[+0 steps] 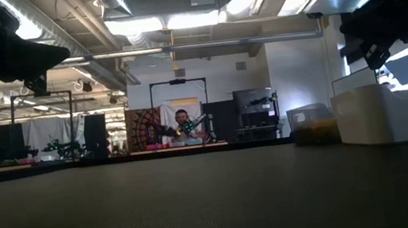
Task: Sort produce into baskets
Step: Return to Home Position
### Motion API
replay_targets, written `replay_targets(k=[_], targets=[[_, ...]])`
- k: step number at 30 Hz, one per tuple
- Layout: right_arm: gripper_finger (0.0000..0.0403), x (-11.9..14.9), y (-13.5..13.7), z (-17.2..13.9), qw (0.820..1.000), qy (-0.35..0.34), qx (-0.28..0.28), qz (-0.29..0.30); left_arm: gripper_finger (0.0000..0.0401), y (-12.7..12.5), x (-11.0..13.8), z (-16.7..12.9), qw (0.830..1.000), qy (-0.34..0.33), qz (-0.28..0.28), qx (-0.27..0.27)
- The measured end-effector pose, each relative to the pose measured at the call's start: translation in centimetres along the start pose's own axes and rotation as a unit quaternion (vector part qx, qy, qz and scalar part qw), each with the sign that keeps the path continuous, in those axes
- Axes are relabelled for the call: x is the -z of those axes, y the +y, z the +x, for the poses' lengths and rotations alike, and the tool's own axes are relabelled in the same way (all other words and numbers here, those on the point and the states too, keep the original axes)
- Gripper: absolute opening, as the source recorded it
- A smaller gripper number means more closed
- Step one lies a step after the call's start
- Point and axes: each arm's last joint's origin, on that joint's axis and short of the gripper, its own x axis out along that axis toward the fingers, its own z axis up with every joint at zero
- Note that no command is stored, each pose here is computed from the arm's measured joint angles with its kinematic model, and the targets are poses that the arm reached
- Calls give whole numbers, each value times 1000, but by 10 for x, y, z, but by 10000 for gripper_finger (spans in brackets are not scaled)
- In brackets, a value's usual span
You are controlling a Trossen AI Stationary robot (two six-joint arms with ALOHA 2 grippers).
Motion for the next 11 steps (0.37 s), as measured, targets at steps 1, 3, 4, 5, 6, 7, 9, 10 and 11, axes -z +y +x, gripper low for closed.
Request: replay_targets(k=[1, 3, 4, 5, 6, 7, 9, 10, 11], targets=[[17, 0, 0, 0, 1000, 0, 0, 0, 4, 0, 0, 0, 1000, 0, 0, 0], [17, 0, 0, 0, 1000, 0, 0, 0, 4, 0, 0, 0, 1000, 0, 0, 0], [17, 0, 0, 0, 1000, 0, 0, 0, 4, 0, 0, 0, 1000, 0, 0, 0], [17, 0, 0, 0, 1000, 0, 0, 0, 4, 0, 0, 0, 1000, 0, 0, 0], [17, 0, 0, 0, 1000, 0, 0, 0, 4, 0, 0, 0, 1000, 0, 0, 0], [17, 0, 0, 0, 1000, 0, 0, 0, 4, 0, 0, 0, 1000, 0, 0, 0], [17, 0, 0, 0, 1000, 0, 0, 0, 4, 0, 0, 0, 1000, 0, 0, 0], [17, 0, 0, 0, 1000, 0, 0, 0, 4, 0, 0, 0, 1000, 0, 0, 0], [17, 0, 0, 0, 1000, 0, 0, 0, 4, 0, 0, 0, 1000, 0, 0, 0]])
